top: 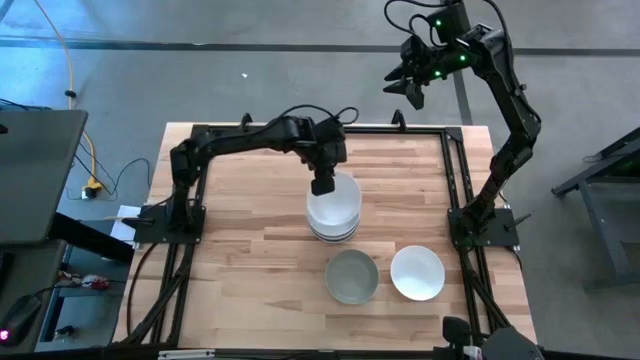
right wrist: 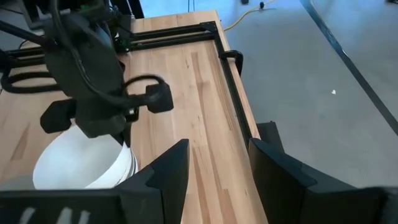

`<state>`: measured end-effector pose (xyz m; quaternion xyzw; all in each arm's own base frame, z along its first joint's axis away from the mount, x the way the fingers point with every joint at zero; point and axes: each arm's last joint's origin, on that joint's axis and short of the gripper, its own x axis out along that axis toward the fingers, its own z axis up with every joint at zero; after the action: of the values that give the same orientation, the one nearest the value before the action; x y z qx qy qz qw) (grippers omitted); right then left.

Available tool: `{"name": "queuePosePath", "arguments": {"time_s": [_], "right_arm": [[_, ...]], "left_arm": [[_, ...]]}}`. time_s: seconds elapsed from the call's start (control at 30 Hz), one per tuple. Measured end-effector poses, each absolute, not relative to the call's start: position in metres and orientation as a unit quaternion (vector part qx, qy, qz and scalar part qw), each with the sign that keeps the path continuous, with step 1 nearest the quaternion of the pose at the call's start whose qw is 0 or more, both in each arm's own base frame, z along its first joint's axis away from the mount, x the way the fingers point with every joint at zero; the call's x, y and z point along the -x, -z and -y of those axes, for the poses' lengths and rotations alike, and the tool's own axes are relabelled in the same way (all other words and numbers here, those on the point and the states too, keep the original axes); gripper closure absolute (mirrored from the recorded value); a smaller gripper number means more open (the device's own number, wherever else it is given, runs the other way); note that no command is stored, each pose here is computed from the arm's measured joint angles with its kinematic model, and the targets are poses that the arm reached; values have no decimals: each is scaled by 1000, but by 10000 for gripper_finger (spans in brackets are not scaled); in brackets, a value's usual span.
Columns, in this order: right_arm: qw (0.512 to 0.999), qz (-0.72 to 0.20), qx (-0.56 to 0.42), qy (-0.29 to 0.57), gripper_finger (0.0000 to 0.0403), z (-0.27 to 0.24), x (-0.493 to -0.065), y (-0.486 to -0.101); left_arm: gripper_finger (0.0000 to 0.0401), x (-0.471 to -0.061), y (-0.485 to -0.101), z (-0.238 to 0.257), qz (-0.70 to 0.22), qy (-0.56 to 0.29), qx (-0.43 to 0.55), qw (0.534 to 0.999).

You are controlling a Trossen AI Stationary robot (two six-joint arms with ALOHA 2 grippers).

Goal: Nest bowls inside each other
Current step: Stack the left white bowl on top of the top white bowl

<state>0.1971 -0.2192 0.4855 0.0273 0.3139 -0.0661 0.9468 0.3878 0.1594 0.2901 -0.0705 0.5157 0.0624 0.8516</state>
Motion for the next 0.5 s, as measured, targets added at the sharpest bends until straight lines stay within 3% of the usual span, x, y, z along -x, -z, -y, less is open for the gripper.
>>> {"name": "queuePosePath", "arguments": {"time_s": [0.5], "right_arm": [[947, -314, -29, 67, 244, 219, -197, -486]], "left_arm": [[401, -391, -279, -162, -527, -37, 84, 845]]}}
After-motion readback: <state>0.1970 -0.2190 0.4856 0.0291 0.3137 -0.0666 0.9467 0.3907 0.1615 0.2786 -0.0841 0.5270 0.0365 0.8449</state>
